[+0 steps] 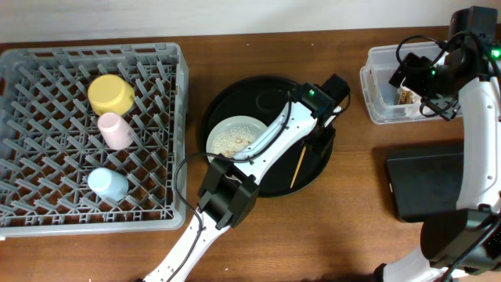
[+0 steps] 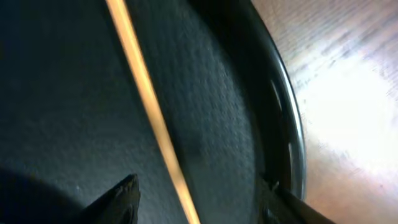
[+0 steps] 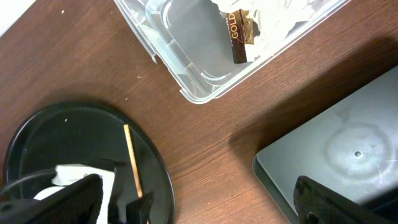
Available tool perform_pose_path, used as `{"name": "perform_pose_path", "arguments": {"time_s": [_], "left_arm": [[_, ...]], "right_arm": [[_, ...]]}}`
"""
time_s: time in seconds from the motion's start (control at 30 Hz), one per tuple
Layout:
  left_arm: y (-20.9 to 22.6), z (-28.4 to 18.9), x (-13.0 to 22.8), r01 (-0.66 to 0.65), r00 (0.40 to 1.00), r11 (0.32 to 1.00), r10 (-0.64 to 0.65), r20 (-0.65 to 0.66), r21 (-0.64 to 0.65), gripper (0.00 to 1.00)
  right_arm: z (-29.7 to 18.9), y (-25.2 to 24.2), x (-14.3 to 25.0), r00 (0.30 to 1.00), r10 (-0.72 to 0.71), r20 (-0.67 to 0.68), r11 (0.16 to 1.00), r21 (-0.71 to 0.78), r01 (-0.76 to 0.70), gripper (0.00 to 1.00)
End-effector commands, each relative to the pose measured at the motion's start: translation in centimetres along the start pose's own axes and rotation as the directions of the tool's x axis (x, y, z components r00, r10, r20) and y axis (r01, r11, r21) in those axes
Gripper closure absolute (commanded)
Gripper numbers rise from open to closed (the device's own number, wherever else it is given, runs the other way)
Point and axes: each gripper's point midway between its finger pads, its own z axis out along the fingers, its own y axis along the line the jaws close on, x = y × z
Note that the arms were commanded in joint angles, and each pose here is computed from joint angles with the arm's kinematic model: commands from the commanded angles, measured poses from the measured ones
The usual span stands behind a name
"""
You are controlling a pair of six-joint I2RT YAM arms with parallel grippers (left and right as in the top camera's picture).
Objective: Sort waste into correct bins and load items into the dishwasher rack
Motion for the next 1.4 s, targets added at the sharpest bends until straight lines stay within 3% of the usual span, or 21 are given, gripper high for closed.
{"name": "perform_pose_path", "arguments": {"time_s": [0.0, 0.1, 0.27, 0.47, 0.53, 0.67, 0.77, 0.83, 0.93, 0.97, 1.2, 1.3, 1.37], "left_arm": [[1.5, 0.8, -1.3, 0.012, 0.999, 0.997, -0.008, 0.049, -0.081, 0.42], [1.4, 1.7, -2.0, 0.012, 0.997, 0.997, -0.007, 0.074, -0.073, 0.44], [2.5, 4.8, -0.7, 0.024, 1.0, 0.996, -0.023, 0.01, -0.085, 0.45], [1.9, 4.8, -0.6, 0.024, 1.0, 0.998, -0.024, 0.004, -0.052, 0.75], [1.9, 4.6, -0.4, 0.024, 1.0, 0.998, -0.025, -0.007, -0.054, 0.96], [1.9, 3.3, -0.1, 0.025, 1.0, 0.998, -0.026, -0.018, -0.055, 0.99], [2.4, -0.3, -1.5, 0.137, 0.99, 0.99, -0.135, 0.042, -0.046, 0.99], [4.9, -4.6, -2.6, 0.234, 0.967, 0.972, -0.229, 0.107, -0.034, 0.99], [12.1, -12.6, -2.9, 0.367, 0.908, 0.93, -0.352, 0.229, -0.022, 0.99], [16.8, -15.7, -1.9, 0.448, 0.863, 0.894, -0.425, 0.273, -0.023, 0.99], [35.2, -18.4, 6.7, 0.769, 0.625, 0.637, -0.729, 0.277, -0.056, 0.99], [37.3, -18.3, 8.2, 0.779, 0.617, 0.623, -0.74, 0.269, -0.073, 0.99], [37.7, -17.9, 8.4, 0.675, 0.731, 0.729, -0.637, 0.246, -0.117, 0.99]], "right_arm": [[-0.1, -0.2, -0.2, 1.0, 0.011, 0.007, 1.0, 0.004, -0.011, 0.02], [-0.1, -0.2, -0.2, 1.0, 0.011, 0.007, 1.0, 0.004, -0.011, 0.02], [-0.1, -0.2, -0.2, 1.0, 0.011, 0.007, 1.0, 0.004, -0.011, 0.02], [-0.1, -0.2, -0.2, 1.0, 0.011, 0.007, 1.0, 0.004, -0.011, 0.02], [-0.1, -0.2, -0.2, 1.0, 0.011, 0.007, 1.0, 0.004, -0.011, 0.02], [-0.1, -0.2, -0.2, 1.0, 0.011, 0.007, 1.0, 0.004, -0.011, 0.02], [-0.1, -0.2, -0.2, 1.0, 0.011, 0.007, 1.0, 0.004, -0.011, 0.01], [-0.1, -0.2, -0.2, 1.0, 0.011, 0.007, 1.0, 0.004, -0.011, 0.02], [-0.1, -0.2, -0.2, 1.0, 0.011, 0.007, 1.0, 0.004, -0.011, 0.02], [-0.1, -0.2, -0.2, 1.0, 0.011, 0.007, 1.0, 0.004, -0.011, 0.02], [-0.1, -0.2, -0.2, 1.0, 0.011, 0.007, 1.0, 0.004, -0.011, 0.02], [-0.1, -0.2, -0.2, 1.0, 0.011, 0.007, 1.0, 0.004, -0.011, 0.02], [-0.1, -0.2, -0.2, 1.0, 0.011, 0.007, 1.0, 0.004, -0.011, 0.02]]}}
